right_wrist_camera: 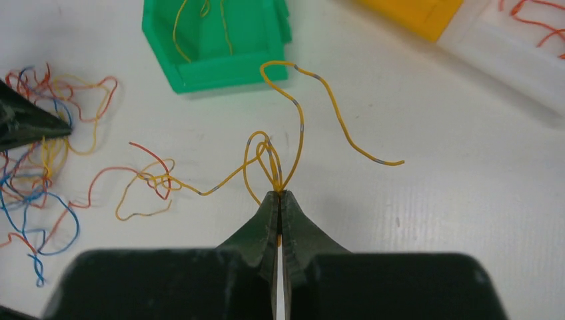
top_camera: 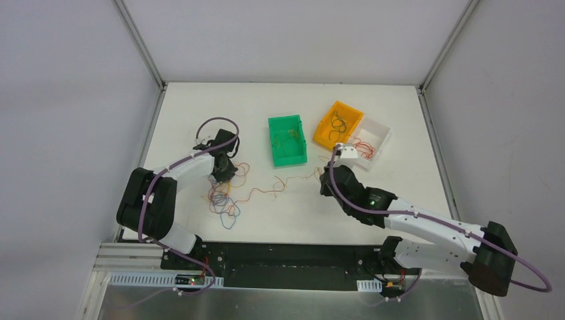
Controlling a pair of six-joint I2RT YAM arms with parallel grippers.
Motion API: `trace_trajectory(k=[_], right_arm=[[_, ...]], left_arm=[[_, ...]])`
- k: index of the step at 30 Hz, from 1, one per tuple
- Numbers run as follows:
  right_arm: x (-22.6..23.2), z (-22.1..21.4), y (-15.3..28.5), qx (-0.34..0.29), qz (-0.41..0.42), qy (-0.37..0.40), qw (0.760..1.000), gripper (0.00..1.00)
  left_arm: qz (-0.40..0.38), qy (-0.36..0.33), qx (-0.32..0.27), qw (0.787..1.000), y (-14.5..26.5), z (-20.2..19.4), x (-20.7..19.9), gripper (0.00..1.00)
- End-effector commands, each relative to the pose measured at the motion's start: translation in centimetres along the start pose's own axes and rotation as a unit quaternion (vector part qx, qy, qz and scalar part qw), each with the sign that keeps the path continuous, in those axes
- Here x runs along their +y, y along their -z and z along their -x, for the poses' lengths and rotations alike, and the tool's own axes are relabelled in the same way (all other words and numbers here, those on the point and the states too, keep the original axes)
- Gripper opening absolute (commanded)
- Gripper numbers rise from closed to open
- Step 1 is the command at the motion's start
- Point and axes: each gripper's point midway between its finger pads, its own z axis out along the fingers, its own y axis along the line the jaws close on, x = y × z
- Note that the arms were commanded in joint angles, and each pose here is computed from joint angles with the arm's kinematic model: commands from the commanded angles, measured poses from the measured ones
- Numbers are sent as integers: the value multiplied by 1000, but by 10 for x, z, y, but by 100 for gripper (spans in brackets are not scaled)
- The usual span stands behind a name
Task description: Untangle the cables
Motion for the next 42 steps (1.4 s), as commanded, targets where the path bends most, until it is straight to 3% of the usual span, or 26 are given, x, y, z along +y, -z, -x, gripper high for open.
trace_trajectory(k=[1, 8, 11, 13, 17, 20, 23, 26, 34, 41, 42], right_arm=[[-44, 27, 10, -42, -62, -63, 995, 0], [-93, 36, 22, -47, -110, -94, 988, 0], [-91, 34, 22, -35, -99, -94, 990, 0], [-87, 32, 21, -27, -93, -97, 991, 0], [-80, 36, 22, -24, -80, -105, 991, 0], [-75, 39, 22, -20, -72, -102, 992, 0], [-70, 42, 21, -14, -63, -104, 992, 0], [-66, 44, 22, -14, -55, -109, 992, 0], [-64, 45, 23, -10, -51, -109, 993, 0], [-64, 44, 25, -8, -49, -121, 991, 0], [-65, 43, 24, -8, -52, -119, 992, 0]], left_arm=[[2, -3, -36, 999, 1, 12, 7, 0], [-8, -18, -64, 998, 13, 25, 8, 0], [-73, -67, -40, 994, 29, 22, -17, 1], [-160, -145, -23, 976, 55, 14, -53, 20], [-269, -216, -51, 937, 112, 4, -92, 61], [-345, -287, -37, 893, 135, -20, -109, 75], [-420, -360, 14, 833, 146, -63, -122, 77], [-423, -405, 30, 810, 143, -89, -125, 76], [-371, -456, 51, 807, 104, -110, -130, 66], [-320, -457, 56, 828, 77, -115, -125, 64], [-315, -457, 58, 830, 75, -115, -125, 59]])
